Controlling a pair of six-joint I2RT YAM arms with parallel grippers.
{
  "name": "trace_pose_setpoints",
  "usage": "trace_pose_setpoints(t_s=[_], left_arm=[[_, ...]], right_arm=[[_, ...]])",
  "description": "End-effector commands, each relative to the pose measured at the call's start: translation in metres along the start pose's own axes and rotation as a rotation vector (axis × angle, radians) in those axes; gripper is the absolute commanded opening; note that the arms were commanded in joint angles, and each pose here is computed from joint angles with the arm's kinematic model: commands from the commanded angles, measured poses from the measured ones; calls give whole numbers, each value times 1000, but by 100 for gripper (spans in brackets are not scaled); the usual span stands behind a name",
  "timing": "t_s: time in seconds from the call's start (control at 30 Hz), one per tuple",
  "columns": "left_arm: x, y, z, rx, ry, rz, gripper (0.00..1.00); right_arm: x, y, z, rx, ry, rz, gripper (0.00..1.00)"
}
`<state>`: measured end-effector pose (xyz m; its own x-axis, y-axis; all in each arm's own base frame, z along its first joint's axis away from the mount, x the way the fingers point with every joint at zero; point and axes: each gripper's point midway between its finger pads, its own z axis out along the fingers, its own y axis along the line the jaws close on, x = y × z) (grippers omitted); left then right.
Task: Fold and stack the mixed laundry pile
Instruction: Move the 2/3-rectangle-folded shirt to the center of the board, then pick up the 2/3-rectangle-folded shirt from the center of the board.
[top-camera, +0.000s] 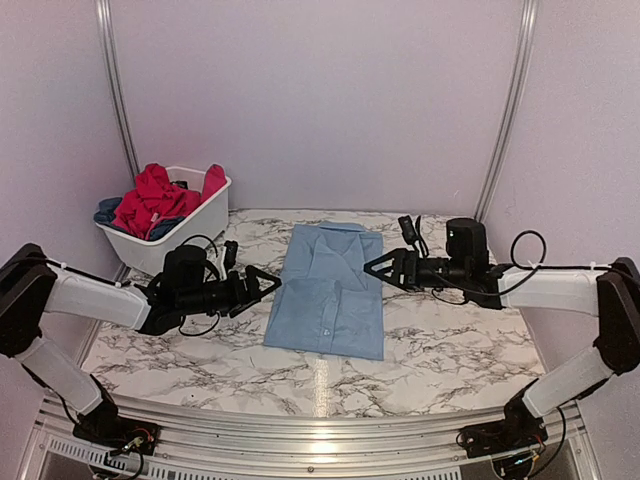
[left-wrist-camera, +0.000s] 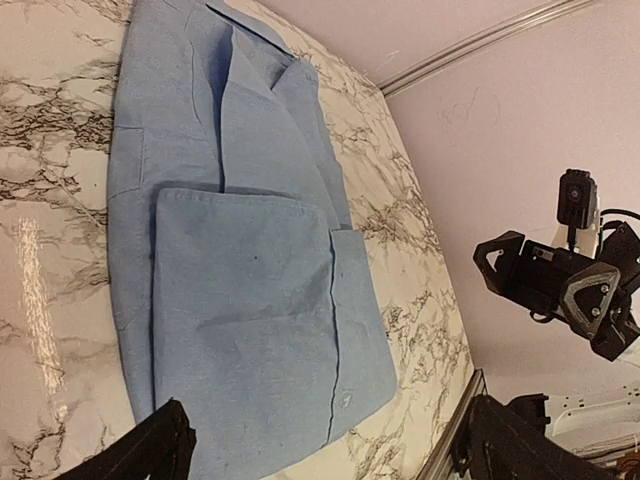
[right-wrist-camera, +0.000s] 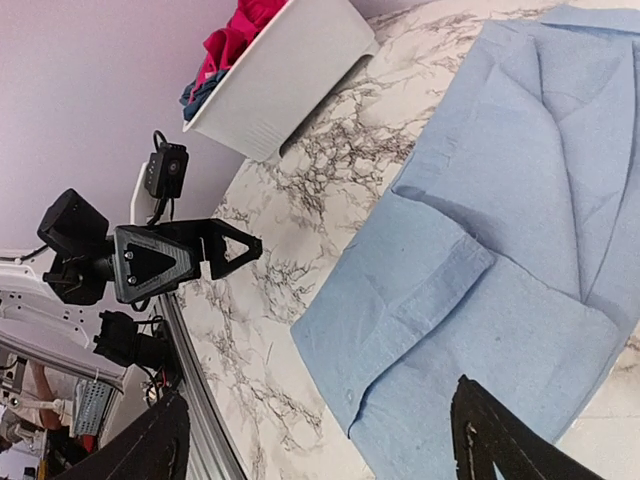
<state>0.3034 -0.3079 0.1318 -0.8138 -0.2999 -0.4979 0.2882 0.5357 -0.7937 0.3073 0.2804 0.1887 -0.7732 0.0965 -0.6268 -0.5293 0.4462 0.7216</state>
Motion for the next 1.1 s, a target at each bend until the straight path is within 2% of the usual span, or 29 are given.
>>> trace_pose_setpoints(t_s=[0.0,0.07,0.17,0.23,0.3,0.37,0.5,0.7,0.8,0.93,1.07], left_arm=[[39,44,-17,-158,131,114,96],[43,54,-23,-236,160,239,95],[44,72,-32,-494,182,582,98],[42,82,-41,-594,170,731,97],[35,80,-53,-605,114,876,95],[32,68,-64,-533,35,975,96],[36,40,-75,-351,-64,1120,94],[65,47,-44,-319,93,1254,78],[74,49,-37,-307,123,1310,76],[82,51,-27,-281,170,1372,73],[90,57,-17,-279,219,1421,66]], right_arm=[[73,-36,-8,255,179,-26,84],[82,-36,-13,342,199,-127,82],[96,-42,-15,440,226,-278,78],[107,-48,-16,506,251,-359,76],[111,-51,-17,583,233,-463,75],[115,-44,-16,610,211,-577,75],[116,-36,-11,584,148,-683,74],[137,-49,-1,632,214,-696,68],[156,-46,4,679,238,-752,70],[167,-55,6,735,270,-749,70],[174,-64,2,789,292,-718,70]])
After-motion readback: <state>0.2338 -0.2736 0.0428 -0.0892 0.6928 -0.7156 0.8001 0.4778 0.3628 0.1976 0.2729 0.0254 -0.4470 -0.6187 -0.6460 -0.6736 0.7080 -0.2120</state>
